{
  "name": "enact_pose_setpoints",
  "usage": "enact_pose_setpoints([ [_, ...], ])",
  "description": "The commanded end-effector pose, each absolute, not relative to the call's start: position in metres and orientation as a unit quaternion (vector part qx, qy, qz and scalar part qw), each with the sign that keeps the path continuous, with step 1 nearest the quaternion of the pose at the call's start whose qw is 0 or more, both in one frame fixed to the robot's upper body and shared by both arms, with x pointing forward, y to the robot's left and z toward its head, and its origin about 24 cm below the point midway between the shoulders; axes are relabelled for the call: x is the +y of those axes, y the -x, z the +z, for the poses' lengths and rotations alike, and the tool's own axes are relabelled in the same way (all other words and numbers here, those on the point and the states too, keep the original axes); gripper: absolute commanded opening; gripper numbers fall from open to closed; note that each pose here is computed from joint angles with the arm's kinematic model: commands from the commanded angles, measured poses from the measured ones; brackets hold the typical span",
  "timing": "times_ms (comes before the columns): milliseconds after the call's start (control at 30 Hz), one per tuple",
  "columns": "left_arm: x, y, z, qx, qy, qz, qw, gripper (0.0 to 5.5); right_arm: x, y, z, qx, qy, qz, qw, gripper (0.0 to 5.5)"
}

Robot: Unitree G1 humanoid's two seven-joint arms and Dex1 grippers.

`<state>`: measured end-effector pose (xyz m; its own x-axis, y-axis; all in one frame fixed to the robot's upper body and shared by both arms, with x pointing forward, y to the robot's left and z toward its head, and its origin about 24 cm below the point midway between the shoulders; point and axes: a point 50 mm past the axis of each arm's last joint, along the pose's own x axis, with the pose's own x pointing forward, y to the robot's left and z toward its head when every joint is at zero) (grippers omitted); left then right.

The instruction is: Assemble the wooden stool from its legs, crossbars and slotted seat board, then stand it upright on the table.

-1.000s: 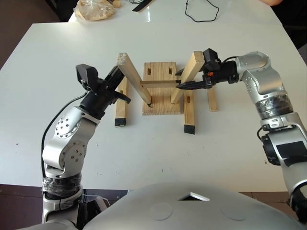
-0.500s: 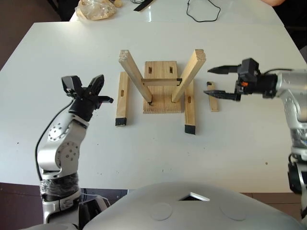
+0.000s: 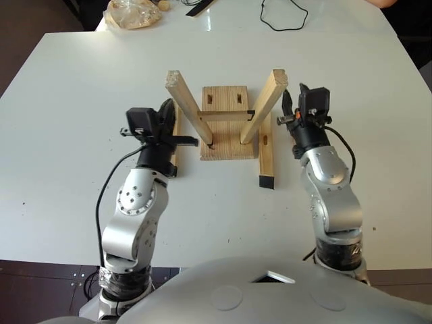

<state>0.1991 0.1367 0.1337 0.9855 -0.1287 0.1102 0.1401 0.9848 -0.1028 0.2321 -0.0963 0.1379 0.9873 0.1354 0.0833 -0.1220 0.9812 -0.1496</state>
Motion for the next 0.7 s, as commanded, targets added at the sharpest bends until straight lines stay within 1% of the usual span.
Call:
enact_pose_setpoints([
  [33, 0.123, -0.198, 0.134, -0.048, 0.043, -0.087, 0.994, 0.00, -0.078, -0.226, 0.140, -0.054, 0.122, 0.098, 0.986, 1.02],
  [100, 0.125, -0.199, 0.132, -0.046, 0.042, -0.074, 0.995, 0.00, -0.075, -0.226, 0.137, -0.044, 0.130, 0.105, 0.985, 0.67],
  [133, 0.128, -0.200, 0.130, -0.043, 0.039, -0.068, 0.996, 0.00, -0.078, -0.228, 0.132, -0.030, 0.131, 0.097, 0.986, 0.43],
  [167, 0.130, -0.201, 0.129, -0.041, 0.034, -0.062, 0.997, 0.00, -0.081, -0.230, 0.129, -0.021, 0.131, 0.088, 0.987, 0.33],
  [233, 0.141, -0.202, 0.126, -0.039, 0.018, -0.027, 0.999, 0.00, -0.091, -0.232, 0.129, -0.024, 0.135, 0.058, 0.989, 0.06],
  [333, 0.173, -0.203, 0.126, -0.042, -0.021, 0.068, 0.997, 0.00, -0.124, -0.231, 0.135, -0.036, 0.154, -0.034, 0.987, 0.02],
  [400, 0.186, -0.205, 0.129, -0.051, -0.046, 0.094, 0.993, 0.00, -0.143, -0.231, 0.136, -0.035, 0.169, -0.079, 0.982, 0.02],
  [433, 0.187, -0.207, 0.131, -0.056, -0.052, 0.089, 0.993, 0.00, -0.148, -0.232, 0.137, -0.037, 0.173, -0.089, 0.980, 0.02],
  [500, 0.175, -0.213, 0.133, -0.059, -0.031, 0.038, 0.997, 0.00, -0.140, -0.236, 0.142, -0.049, 0.167, -0.067, 0.983, 0.02],
  [533, 0.159, -0.215, 0.133, -0.056, -0.008, -0.021, 0.998, 0.00, -0.123, -0.239, 0.143, -0.055, 0.154, -0.016, 0.986, 0.02],
  [567, 0.139, -0.215, 0.136, -0.060, 0.005, -0.089, 0.994, 0.00, -0.100, -0.239, 0.143, -0.057, 0.141, 0.061, 0.986, 0.02],
  [633, 0.107, -0.214, 0.138, -0.062, 0.025, -0.193, 0.979, 0.00, -0.064, -0.233, 0.145, -0.079, 0.154, 0.173, 0.969, 0.02],
  [667, 0.098, -0.214, 0.137, -0.061, 0.034, -0.211, 0.975, 0.00, -0.055, -0.231, 0.144, -0.083, 0.171, 0.205, 0.960, 0.02],
  [700, 0.093, -0.213, 0.138, -0.060, 0.041, -0.221, 0.973, 0.00, -0.054, -0.232, 0.143, -0.081, 0.185, 0.212, 0.956, 0.02],
])
